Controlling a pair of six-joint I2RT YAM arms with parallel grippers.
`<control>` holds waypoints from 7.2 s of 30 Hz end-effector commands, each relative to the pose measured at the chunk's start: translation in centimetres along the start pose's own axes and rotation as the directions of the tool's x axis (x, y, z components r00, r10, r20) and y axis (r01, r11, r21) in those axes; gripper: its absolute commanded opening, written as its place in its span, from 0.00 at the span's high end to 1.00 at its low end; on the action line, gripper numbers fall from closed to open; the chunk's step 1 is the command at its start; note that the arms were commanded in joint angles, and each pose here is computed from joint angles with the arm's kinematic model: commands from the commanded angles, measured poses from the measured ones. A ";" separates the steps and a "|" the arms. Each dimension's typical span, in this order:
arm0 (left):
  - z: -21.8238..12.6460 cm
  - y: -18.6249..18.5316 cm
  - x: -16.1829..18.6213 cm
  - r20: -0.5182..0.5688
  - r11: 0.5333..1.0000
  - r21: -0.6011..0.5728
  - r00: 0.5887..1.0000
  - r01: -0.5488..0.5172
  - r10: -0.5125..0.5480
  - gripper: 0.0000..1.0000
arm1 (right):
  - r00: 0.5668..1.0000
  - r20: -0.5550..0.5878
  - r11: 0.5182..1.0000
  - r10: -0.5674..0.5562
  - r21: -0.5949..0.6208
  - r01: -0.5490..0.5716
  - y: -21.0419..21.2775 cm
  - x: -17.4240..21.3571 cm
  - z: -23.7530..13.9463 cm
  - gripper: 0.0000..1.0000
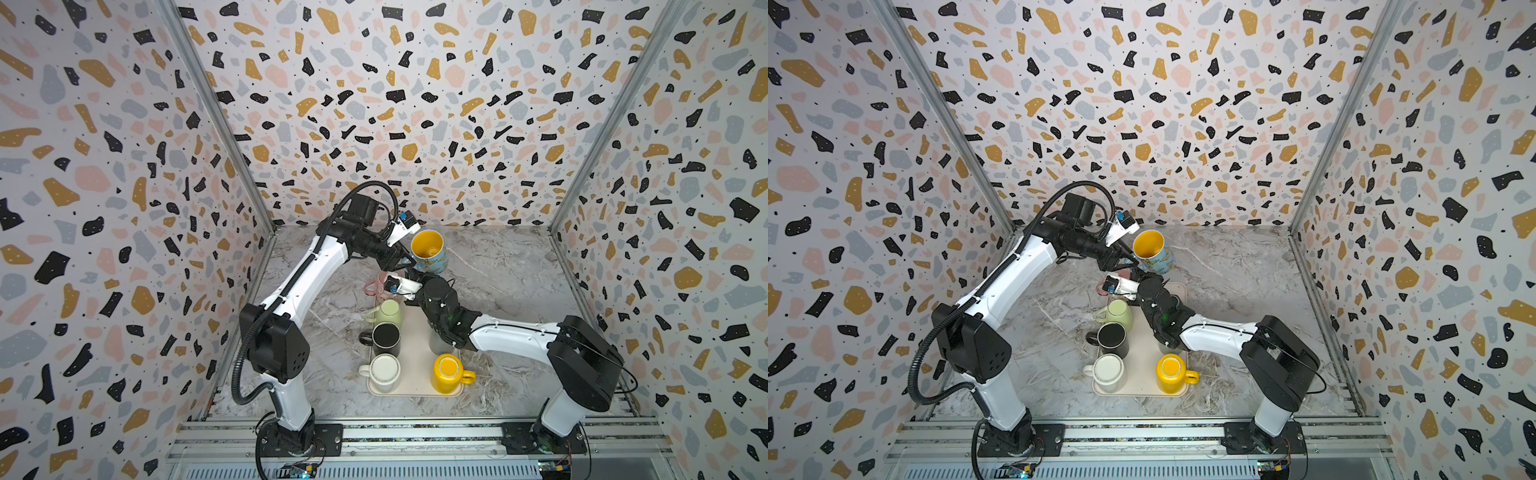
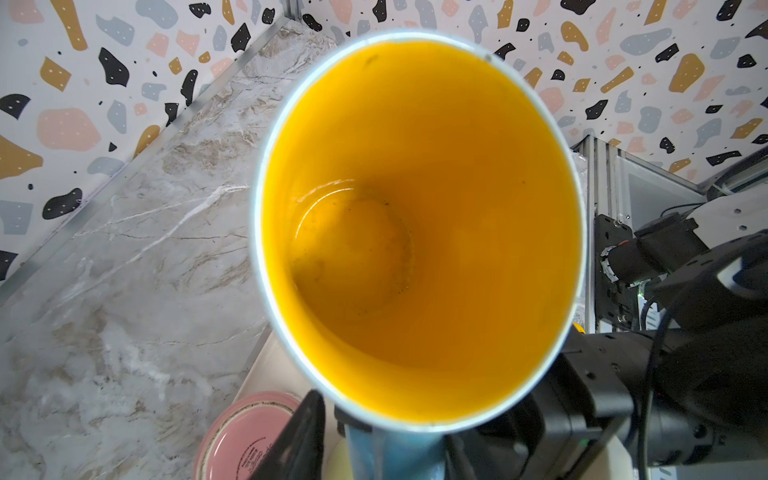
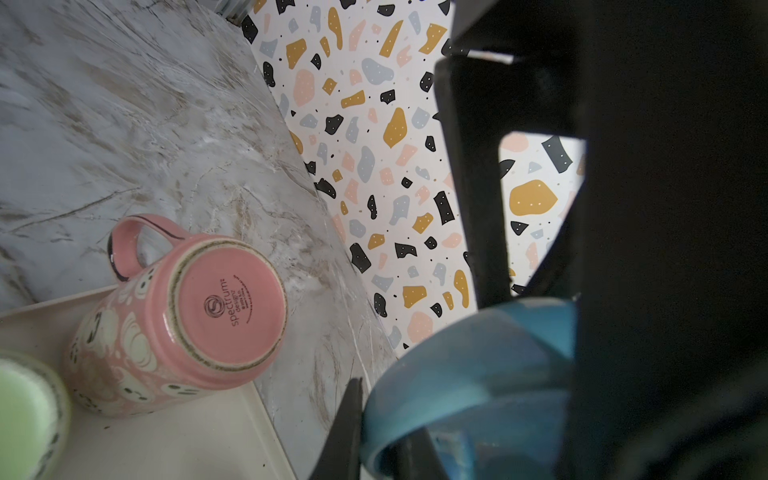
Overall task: Turn the mug right side up
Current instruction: 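Grasp the upright light blue mug's handle with the left gripper, then carry the mug away with the left gripper while the right gripper opens and withdraws, then lower the light blue mug onto the table beyond the tray, open left gripper, then withdraw the left gripper back toward the tray, then reach the left gripper to the upside-down pink ghost mug's handle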
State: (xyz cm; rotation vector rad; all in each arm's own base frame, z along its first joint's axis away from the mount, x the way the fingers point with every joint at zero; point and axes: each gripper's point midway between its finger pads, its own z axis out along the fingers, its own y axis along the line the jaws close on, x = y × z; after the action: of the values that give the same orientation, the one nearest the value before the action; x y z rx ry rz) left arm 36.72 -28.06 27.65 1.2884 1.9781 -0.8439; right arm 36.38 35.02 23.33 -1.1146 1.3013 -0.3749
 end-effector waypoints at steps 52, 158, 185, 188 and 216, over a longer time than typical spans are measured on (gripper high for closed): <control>-2.2 7.0 -4.5 0.164 0.961 -0.255 0.984 0.107 -0.066 1.00 | 0.977 0.038 0.945 0.209 0.249 -0.212 -8.9 -0.7 -5.2 0.55; -10.0 13.1 8.6 0.493 0.578 -0.433 0.718 0.692 -0.490 0.47 | 0.691 -0.125 0.694 0.712 -0.025 -0.719 -6.1 4.6 -6.4 0.33; -9.5 7.3 13.1 0.340 -0.181 0.749 -0.605 0.637 -0.720 0.49 | 0.649 -0.108 0.650 0.753 -0.027 -0.759 -6.6 4.1 -6.7 0.32; -8.4 8.0 14.5 0.323 -0.254 0.731 -0.649 0.634 -0.689 0.49 | 0.648 -0.109 0.649 0.754 -0.025 -0.760 -6.6 4.1 -6.6 0.32; -0.8 11.0 17.4 0.198 -0.485 0.633 -0.732 0.603 -0.652 0.49 | 0.649 -0.140 0.654 0.748 -0.009 -0.756 -6.2 5.1 -5.5 0.30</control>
State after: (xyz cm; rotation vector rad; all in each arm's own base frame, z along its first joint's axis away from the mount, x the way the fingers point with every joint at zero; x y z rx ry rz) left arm 40.63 -14.27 12.15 -1.7120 1.7001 -1.7216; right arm 34.76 25.60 24.27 -0.5341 1.8027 0.2245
